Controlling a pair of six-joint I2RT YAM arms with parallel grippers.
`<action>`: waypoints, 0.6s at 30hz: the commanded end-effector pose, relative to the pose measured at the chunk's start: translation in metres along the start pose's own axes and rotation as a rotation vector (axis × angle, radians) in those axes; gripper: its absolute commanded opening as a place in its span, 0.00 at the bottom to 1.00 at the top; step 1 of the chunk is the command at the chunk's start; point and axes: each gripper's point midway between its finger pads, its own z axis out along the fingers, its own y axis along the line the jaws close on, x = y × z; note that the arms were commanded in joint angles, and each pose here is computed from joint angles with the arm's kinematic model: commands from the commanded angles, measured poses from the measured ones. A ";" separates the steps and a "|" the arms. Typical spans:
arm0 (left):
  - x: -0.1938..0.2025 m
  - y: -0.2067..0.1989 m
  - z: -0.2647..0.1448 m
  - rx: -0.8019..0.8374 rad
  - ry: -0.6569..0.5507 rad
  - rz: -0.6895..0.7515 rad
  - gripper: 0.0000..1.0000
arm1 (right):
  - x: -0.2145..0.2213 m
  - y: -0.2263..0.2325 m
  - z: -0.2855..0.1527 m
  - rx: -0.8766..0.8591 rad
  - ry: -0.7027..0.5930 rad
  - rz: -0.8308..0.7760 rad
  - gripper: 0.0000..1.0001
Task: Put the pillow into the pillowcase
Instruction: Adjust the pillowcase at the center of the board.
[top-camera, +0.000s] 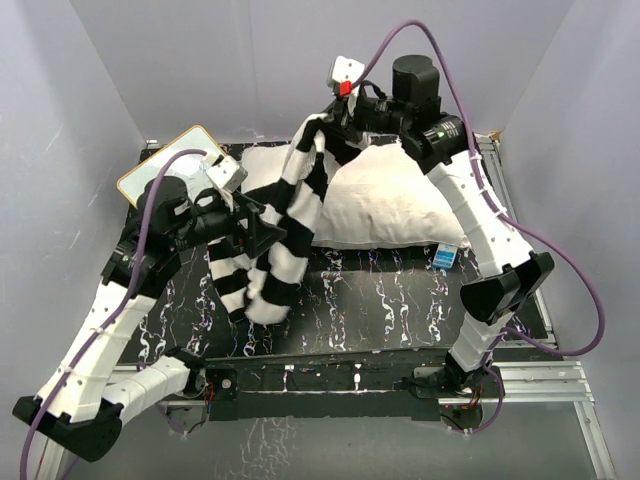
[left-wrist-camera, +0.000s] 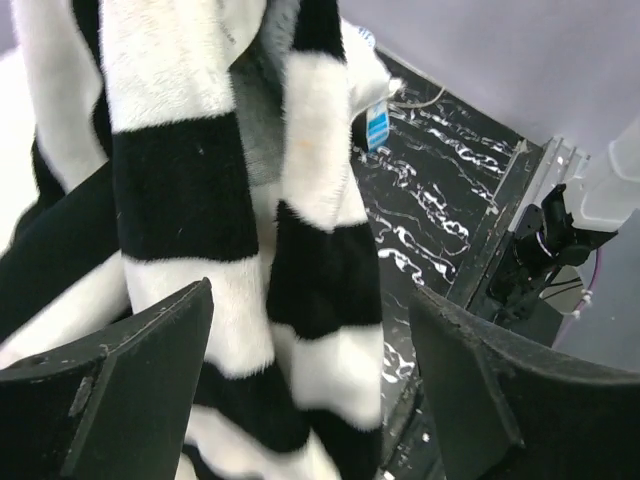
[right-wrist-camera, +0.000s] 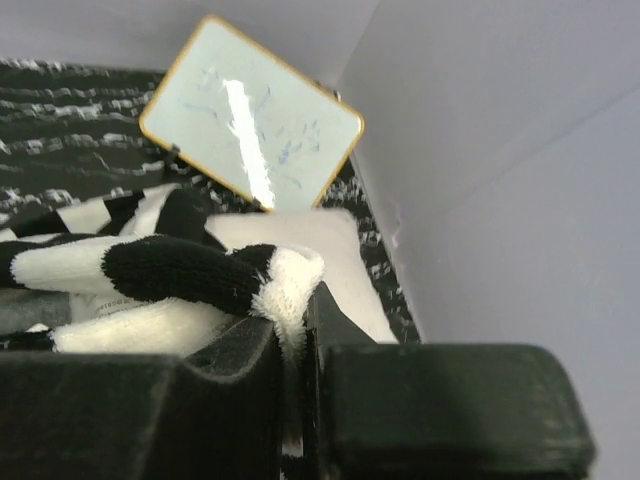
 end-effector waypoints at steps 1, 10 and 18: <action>0.003 0.009 -0.009 -0.091 0.016 -0.052 0.81 | 0.030 -0.012 -0.008 0.080 0.120 -0.066 0.08; 0.033 0.041 0.019 -0.190 0.066 -0.180 0.80 | 0.055 0.004 -0.009 0.036 0.169 -0.052 0.08; 0.036 0.062 0.066 -0.250 -0.087 -0.268 0.81 | 0.056 0.010 -0.009 0.019 0.162 -0.031 0.08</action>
